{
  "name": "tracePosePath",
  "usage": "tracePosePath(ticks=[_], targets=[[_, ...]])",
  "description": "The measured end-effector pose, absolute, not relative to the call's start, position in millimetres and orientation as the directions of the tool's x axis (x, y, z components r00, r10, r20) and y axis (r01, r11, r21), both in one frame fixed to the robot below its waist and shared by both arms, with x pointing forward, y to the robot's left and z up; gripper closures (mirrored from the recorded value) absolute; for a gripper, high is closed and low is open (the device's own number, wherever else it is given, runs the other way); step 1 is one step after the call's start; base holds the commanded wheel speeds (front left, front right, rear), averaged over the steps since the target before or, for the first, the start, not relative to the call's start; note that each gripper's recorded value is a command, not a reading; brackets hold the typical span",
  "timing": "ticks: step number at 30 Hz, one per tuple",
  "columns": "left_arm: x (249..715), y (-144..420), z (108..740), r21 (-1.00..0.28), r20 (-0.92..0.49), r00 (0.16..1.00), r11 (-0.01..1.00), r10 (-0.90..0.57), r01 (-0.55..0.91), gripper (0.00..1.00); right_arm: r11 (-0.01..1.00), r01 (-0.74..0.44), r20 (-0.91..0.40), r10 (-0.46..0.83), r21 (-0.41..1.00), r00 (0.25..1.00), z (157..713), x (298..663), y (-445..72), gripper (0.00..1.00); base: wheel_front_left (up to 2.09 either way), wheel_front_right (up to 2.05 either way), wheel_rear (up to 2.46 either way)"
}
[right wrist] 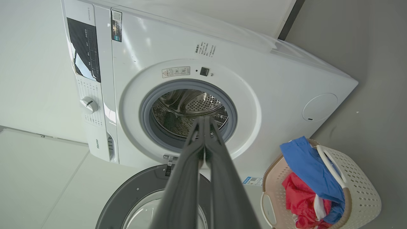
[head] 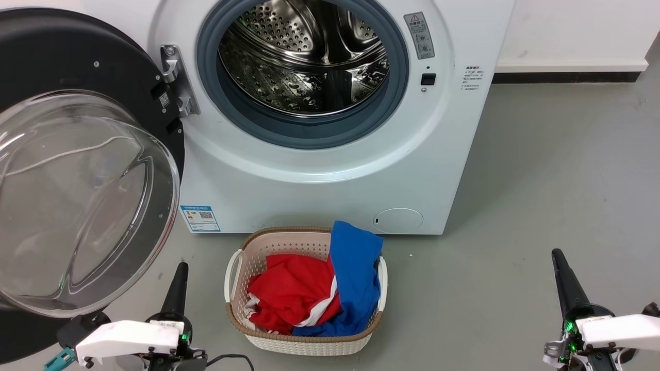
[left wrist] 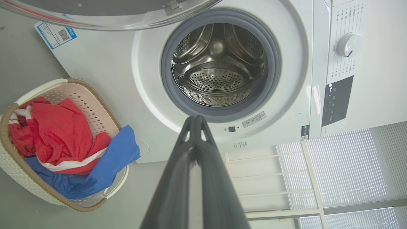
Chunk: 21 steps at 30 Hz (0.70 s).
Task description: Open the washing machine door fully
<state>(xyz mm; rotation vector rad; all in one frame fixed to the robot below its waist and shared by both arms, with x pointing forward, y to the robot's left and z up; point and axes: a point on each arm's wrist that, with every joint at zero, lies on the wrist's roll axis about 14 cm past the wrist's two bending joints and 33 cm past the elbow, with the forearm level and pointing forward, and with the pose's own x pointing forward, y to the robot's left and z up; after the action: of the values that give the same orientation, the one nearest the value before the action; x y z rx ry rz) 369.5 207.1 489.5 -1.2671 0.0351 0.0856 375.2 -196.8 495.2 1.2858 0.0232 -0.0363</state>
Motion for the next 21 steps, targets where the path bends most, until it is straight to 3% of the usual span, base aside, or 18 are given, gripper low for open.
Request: tracePosePath(ticks=[21], targets=[[380, 203, 498, -0.991, -0.038, 0.999, 0.124, 0.017, -0.04, 1.0, 0.117, 0.028, -0.027, -0.005, 0.993, 1.0, 499, 382, -198, 1.0, 0.0, 0.0, 0.0]])
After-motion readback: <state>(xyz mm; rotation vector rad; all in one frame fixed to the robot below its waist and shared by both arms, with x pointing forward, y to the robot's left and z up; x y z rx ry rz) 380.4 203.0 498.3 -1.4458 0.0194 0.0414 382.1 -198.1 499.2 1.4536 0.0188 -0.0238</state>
